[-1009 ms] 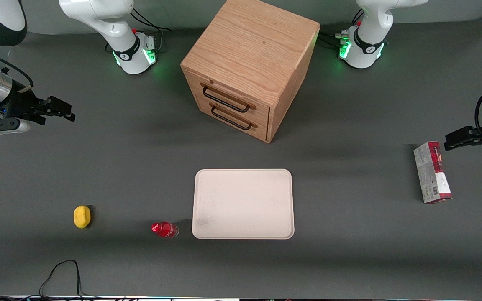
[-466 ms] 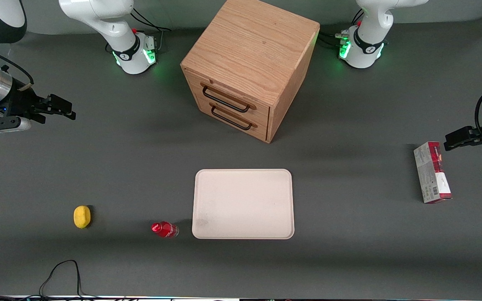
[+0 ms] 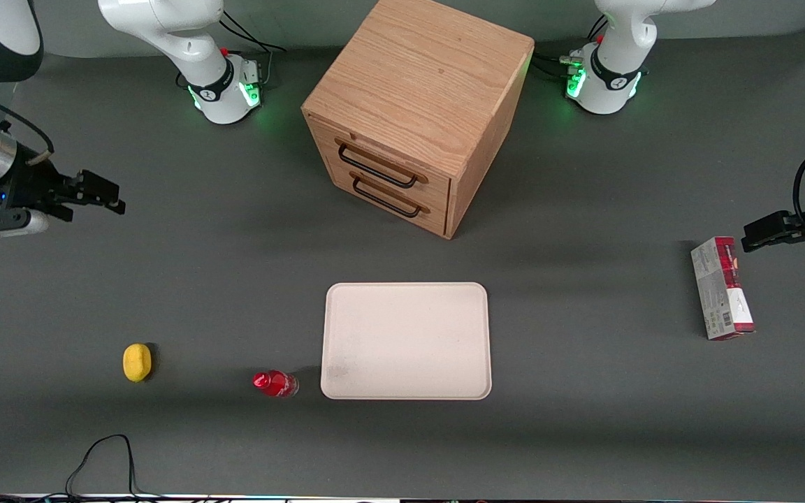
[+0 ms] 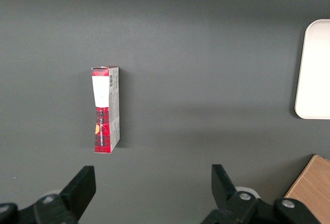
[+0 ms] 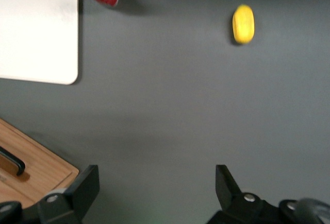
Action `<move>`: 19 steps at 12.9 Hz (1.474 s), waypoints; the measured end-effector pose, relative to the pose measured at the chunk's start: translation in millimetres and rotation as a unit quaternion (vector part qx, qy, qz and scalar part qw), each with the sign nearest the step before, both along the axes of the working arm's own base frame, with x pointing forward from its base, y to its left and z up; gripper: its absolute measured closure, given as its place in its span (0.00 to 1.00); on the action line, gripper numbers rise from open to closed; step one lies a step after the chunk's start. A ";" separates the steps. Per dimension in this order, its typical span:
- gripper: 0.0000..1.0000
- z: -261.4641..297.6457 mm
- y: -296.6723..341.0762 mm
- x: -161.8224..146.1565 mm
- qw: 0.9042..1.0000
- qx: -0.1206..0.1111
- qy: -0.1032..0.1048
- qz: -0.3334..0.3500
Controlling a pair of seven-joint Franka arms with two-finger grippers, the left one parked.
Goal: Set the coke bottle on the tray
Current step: 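Move the open right gripper down over the red Coca-Cola bottle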
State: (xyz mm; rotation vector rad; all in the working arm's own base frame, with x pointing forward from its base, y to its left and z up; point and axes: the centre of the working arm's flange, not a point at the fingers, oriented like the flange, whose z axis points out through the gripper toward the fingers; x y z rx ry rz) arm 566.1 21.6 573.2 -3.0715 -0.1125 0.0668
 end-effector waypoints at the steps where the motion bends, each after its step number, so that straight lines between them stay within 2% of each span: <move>1: 0.00 -0.8 10.6 18.8 1.000 -0.002 0.004 0.007; 4: 0.00 -26.6 71.7 90.1 1.000 -0.013 0.027 -0.005; 7: 0.00 -84.8 125.1 143.3 0.999 -0.022 0.028 -0.019; 10: 0.00 -113.1 144.4 161.2 1.000 -0.018 0.013 -0.021; 13: 0.00 -138.0 171.9 172.1 0.999 -0.011 -0.017 -0.026; 14: 0.00 -163.9 186.7 178.9 0.999 -0.011 -0.028 -0.021; 19: 0.00 -225.8 201.5 197.1 0.998 -0.013 -0.064 -0.027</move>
